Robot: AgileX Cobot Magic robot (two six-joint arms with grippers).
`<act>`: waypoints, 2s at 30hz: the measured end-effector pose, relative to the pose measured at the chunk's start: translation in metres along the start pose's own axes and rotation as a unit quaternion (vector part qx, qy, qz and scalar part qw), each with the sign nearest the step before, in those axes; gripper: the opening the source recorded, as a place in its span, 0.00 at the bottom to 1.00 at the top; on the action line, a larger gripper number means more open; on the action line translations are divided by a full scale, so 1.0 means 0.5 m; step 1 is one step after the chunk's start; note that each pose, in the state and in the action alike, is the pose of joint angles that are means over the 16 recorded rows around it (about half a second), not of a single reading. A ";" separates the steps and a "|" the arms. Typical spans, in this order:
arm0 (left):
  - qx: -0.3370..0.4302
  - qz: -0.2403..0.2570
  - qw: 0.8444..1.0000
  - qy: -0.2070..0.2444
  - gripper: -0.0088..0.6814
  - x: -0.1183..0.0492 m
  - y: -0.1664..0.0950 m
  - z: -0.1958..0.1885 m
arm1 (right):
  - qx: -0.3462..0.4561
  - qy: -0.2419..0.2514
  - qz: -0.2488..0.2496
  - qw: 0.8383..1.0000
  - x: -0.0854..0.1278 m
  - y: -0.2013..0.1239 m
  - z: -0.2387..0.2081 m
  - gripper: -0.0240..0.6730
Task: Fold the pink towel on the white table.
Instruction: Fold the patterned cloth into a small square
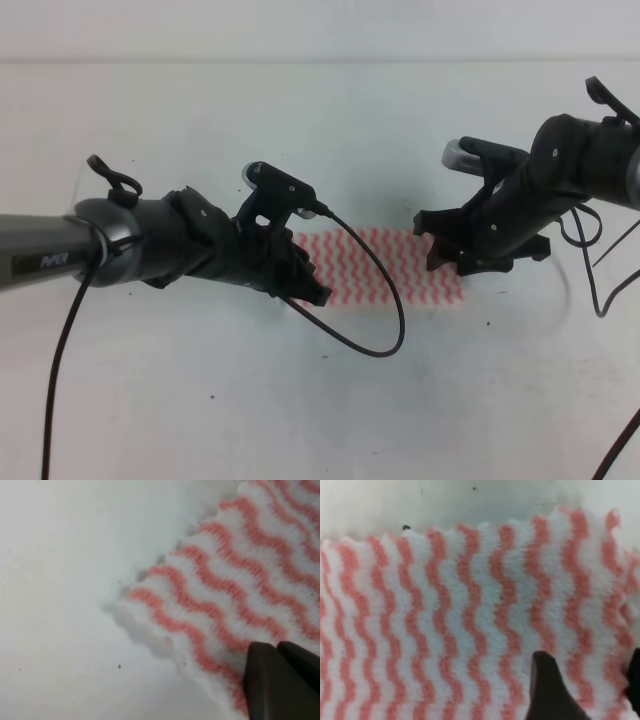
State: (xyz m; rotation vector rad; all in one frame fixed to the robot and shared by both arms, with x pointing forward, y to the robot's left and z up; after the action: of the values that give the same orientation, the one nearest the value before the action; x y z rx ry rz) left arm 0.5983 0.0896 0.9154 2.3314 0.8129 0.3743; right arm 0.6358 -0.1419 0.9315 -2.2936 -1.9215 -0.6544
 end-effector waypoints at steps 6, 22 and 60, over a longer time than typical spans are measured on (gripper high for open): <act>0.000 0.000 1.000 0.000 0.01 0.000 0.000 0.000 | 0.010 -0.001 0.005 1.000 -0.004 -0.003 0.013 0.44; 0.000 0.000 1.000 0.000 0.01 0.000 0.000 0.000 | 0.033 -0.014 0.005 0.999 -0.016 -0.011 0.043 0.30; 0.001 -0.001 1.000 -0.003 0.01 -0.001 0.000 0.000 | 0.001 0.070 -0.025 0.997 0.070 0.020 -0.047 0.02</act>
State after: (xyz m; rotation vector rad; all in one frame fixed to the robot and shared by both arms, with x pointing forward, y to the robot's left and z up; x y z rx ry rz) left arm 0.5977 0.0894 0.9154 2.3323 0.8119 0.3665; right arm 0.6432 -0.1194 0.9677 -2.1415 -1.9208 -0.7960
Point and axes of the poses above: a point on each arm's last joint axis where the gripper is mounted, z pointing out along that axis toward the gripper, x along the wrist's bending axis when the last joint is at zero, y = z × x, the point moved 1 cm from there along z, pointing out along that axis toward the gripper, and after that the axes turned 7 degrees about z, right-handed, at the moved point
